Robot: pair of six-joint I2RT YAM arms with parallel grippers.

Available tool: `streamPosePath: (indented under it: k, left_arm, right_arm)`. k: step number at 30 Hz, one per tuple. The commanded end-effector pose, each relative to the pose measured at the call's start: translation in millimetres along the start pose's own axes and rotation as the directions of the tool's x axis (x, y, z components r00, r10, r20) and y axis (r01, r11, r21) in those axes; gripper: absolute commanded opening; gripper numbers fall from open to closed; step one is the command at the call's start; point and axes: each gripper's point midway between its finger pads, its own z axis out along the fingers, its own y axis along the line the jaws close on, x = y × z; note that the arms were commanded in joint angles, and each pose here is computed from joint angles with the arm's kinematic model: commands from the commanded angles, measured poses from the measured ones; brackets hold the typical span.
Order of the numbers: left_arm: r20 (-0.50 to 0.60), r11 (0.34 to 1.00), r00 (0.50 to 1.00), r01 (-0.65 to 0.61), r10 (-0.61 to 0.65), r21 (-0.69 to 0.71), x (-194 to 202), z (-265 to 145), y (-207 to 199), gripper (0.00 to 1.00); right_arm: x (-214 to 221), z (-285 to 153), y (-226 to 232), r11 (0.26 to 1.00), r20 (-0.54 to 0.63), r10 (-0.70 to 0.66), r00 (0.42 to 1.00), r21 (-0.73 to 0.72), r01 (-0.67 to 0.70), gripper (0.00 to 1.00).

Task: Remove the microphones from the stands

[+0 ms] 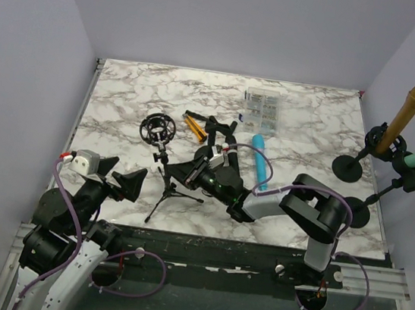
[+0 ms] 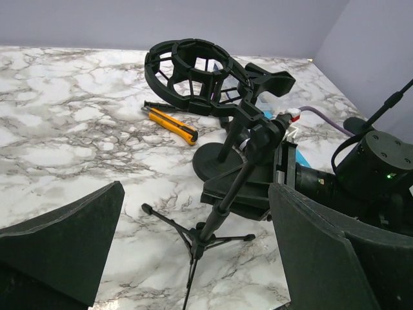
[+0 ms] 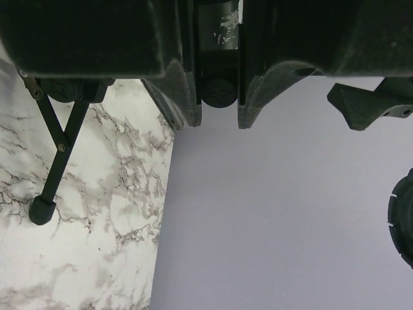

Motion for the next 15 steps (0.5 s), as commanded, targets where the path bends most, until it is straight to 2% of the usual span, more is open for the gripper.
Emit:
streamPosePath:
  k: [1,3,4,8,10,12,15]
  left_arm:
    - [0.011,1.000,1.000,-0.003,0.003,-0.009,-1,2,2,0.99]
    - [0.013,1.000,1.000,-0.003,0.003,-0.010,-1,2,2,0.98]
    - [0.012,1.000,1.000,-0.003,0.003,-0.009,-1,2,2,0.98]
    - [0.012,1.000,1.000,-0.003,0.003,-0.009,-2,2,2,0.99]
    - [0.011,1.000,1.000,-0.003,0.003,-0.006,-1,2,1,0.99]
    - [0.009,1.000,1.000,-0.004,0.005,-0.007,-1,3,2,0.98]
    - [0.007,1.000,1.000,-0.005,0.005,-0.004,-1,3,1,0.99]
  right_arm:
    - [2,-4,-47,0.990,-0.035,-0.086,0.996,0.105,0.089,0.01]
    - [-1,-7,-50,0.982,-0.030,-0.086,0.996,0.165,0.090,0.01]
    - [-4,-9,-51,0.974,-0.029,-0.088,0.996,0.207,0.092,0.07]
    - [-11,-21,-55,0.917,-0.041,-0.111,0.993,0.381,0.119,0.50]
    - [-15,-28,-50,0.899,-0.042,-0.108,0.993,0.424,0.115,0.62]
    - [-17,-33,-43,0.885,-0.043,-0.105,0.994,0.452,0.113,0.69]
    - [-20,-39,-28,0.875,-0.045,-0.091,0.995,0.473,0.102,0.71]
